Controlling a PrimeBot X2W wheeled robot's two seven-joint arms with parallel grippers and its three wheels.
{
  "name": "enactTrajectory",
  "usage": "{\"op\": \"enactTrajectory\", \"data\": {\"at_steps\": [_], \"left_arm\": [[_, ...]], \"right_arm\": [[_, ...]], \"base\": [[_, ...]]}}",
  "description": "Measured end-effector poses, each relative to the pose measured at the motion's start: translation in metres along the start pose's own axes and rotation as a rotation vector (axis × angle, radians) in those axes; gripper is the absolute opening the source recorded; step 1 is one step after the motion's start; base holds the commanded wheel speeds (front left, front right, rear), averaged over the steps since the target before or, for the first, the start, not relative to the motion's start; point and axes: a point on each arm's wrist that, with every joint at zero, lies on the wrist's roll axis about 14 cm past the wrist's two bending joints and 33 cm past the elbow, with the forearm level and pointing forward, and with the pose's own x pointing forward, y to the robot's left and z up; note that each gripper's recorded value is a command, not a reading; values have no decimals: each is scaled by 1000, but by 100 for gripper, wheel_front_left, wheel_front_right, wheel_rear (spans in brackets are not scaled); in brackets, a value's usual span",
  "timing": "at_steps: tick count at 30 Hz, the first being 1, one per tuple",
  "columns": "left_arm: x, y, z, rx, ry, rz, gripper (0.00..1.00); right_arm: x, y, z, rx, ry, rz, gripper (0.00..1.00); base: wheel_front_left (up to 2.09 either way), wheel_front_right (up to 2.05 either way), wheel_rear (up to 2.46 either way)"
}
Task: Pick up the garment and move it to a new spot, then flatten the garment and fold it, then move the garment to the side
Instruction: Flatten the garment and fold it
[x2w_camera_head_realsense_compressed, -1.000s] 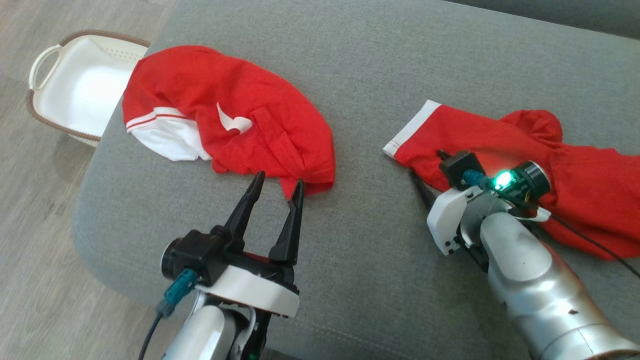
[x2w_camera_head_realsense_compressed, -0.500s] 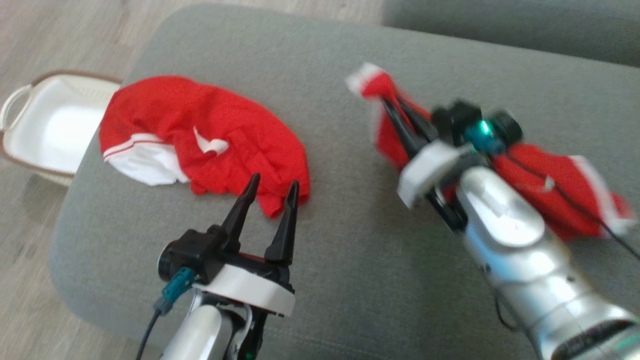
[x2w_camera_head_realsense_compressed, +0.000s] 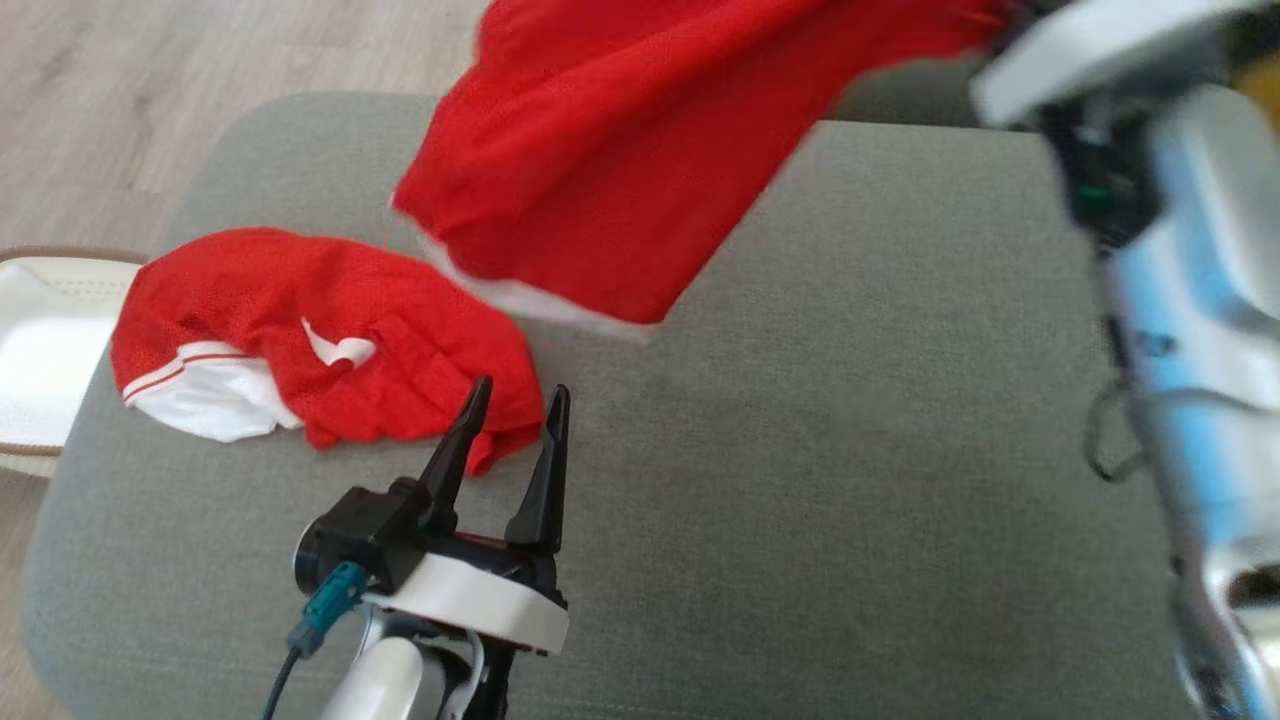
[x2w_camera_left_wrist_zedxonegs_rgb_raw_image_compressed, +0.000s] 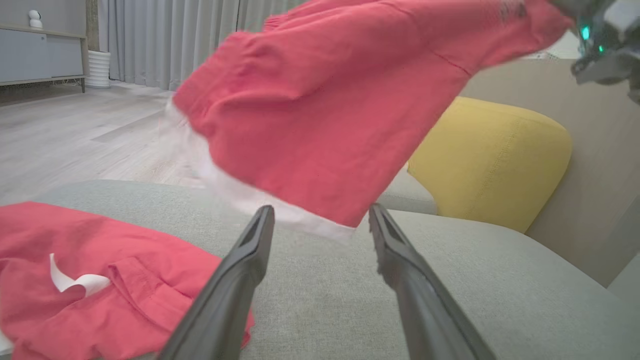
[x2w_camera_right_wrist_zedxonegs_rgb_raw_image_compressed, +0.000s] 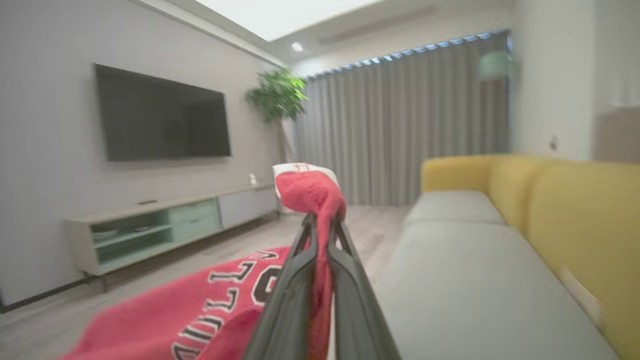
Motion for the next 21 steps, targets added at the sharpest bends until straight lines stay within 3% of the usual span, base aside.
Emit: {"op": "enactTrajectory", "data": {"at_steps": [5, 8, 11, 12, 13, 21], "left_arm": [[4, -2, -9, -2, 27, -14, 100], [7, -2, -16, -7, 47, -19, 100], [10, -2, -20, -3, 58, -24, 100], [11, -2, -21, 0, 61, -24, 100], [12, -1, -22, 0, 64, -24, 100], [16, -3, -22, 4, 60, -34, 100]], "right_arm": [[-62, -93, -88, -12, 271, -237, 0], [-110, -128, -142, -21, 435, -343, 0], [-144, -158, -169, -20, 522, -443, 0], [-150, -166, -171, -50, 533, -459, 70], [-154, -173, -172, -72, 532, -474, 100], [-137, -175, -153, -109, 423, -480, 100]], "base": [[0, 0, 0], [0, 0, 0], [0, 0, 0], [0, 0, 0], [0, 0, 0], [0, 0, 0]]}}
